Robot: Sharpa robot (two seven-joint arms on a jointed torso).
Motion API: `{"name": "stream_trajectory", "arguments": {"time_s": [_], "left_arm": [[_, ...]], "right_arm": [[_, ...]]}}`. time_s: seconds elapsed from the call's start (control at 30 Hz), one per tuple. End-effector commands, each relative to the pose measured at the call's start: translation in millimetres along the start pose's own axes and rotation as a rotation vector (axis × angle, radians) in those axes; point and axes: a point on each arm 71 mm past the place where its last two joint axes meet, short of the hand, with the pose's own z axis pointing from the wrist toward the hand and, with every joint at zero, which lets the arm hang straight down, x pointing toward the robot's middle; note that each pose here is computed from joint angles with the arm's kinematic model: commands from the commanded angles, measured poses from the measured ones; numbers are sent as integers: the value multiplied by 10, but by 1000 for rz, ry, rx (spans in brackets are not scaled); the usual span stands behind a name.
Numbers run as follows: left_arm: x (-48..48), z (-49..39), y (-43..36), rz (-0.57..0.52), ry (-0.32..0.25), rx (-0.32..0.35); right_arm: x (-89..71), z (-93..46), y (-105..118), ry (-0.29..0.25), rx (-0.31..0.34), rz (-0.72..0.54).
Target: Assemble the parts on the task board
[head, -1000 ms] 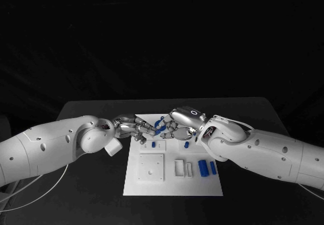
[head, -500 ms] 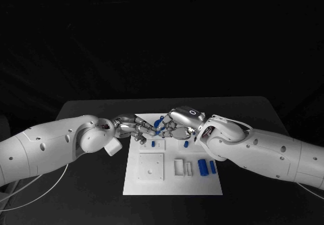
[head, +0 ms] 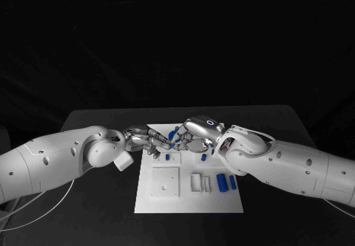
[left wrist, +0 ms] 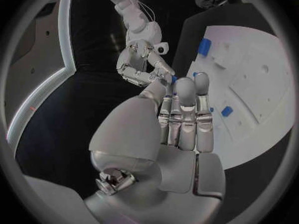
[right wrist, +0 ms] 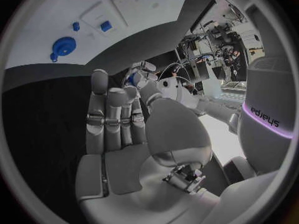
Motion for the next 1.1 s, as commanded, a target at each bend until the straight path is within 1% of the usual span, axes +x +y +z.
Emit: {"name": "stream_trajectory", "arguments": {"time_s": [0.03,0.4,0.73,0.83,0.93,1.0,1.03,1.1], "left_arm": [[65,21,-33,-9,37,13],[42,9,-34,-17,13,21],[-7,-26,-17,-7,-4,18],[-37,-46,-8,11,-14,17],[-64,-66,-10,52,-36,28],[-78,-80,-25,108,-62,51],[-83,-89,-50,173,-89,83],[-79,-96,-87,251,-120,126]], "right_arm": [[9,12,36,1,-15,-10],[5,-2,30,2,-5,-9],[3,-31,-15,11,19,3],[1,-45,-41,14,33,13],[1,-58,-67,18,49,29],[1,-69,-91,23,65,48],[2,-78,-113,26,80,68],[3,-87,-134,29,96,91]]}}
